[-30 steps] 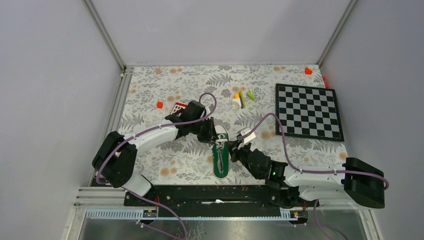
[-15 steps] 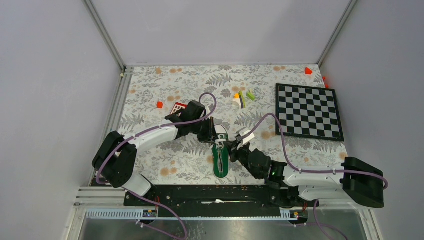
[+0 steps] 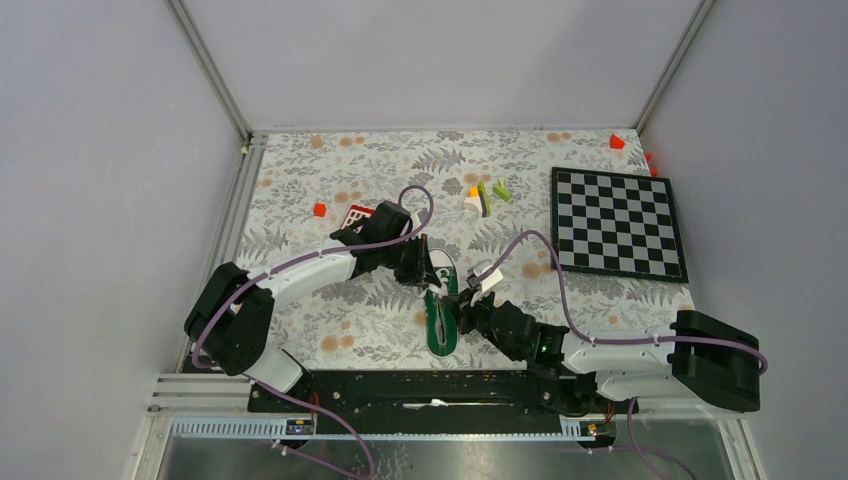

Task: Tie the shoes
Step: Cross the shoelace with the shoelace.

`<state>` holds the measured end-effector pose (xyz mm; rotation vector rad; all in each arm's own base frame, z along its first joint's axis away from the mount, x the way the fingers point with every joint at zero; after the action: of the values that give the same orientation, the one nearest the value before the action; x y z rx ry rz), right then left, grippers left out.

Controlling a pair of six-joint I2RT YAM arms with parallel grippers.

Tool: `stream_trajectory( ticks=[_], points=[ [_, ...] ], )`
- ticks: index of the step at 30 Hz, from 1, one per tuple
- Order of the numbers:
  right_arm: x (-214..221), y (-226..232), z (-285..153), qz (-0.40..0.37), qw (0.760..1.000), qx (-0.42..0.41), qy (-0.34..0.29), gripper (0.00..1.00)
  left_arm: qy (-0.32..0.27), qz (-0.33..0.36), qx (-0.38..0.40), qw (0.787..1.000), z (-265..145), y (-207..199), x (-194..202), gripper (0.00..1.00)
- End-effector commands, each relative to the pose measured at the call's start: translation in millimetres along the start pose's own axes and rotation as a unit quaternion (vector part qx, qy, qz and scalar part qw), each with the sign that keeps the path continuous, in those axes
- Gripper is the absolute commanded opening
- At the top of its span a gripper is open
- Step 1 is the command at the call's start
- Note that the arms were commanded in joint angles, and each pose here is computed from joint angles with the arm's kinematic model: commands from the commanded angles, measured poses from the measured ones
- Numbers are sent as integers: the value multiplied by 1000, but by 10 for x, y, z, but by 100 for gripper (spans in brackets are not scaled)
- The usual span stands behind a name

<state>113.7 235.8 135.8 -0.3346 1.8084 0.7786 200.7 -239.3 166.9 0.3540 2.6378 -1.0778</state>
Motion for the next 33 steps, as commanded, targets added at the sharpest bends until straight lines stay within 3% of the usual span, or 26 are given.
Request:
stream_trajectory(
  ticks=[1,17,33],
  points=[
    [19,58,9,20,1000,-16,1,0,-17,21,21,999,-54,-109,-94,0],
    [194,-17,-1,30,999,-1,18,0,-16,21,24,999,-36,-97,-84,0],
    [58,-83,90,-8,998,53,-30,0,-12,23,24,999,-49,-94,-65,0]
  ],
)
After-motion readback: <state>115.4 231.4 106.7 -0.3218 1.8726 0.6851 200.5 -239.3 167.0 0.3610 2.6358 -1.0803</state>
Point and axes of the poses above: each gripper's point midway between its finger pads, its own z axis out along the fingers, its own y axis along the line the jaws close on, x = y × z, the point moved 9 cm from there along -z, back along the fingers, and after that the axes turned 8 degrees about z, right-handed, at the moved point
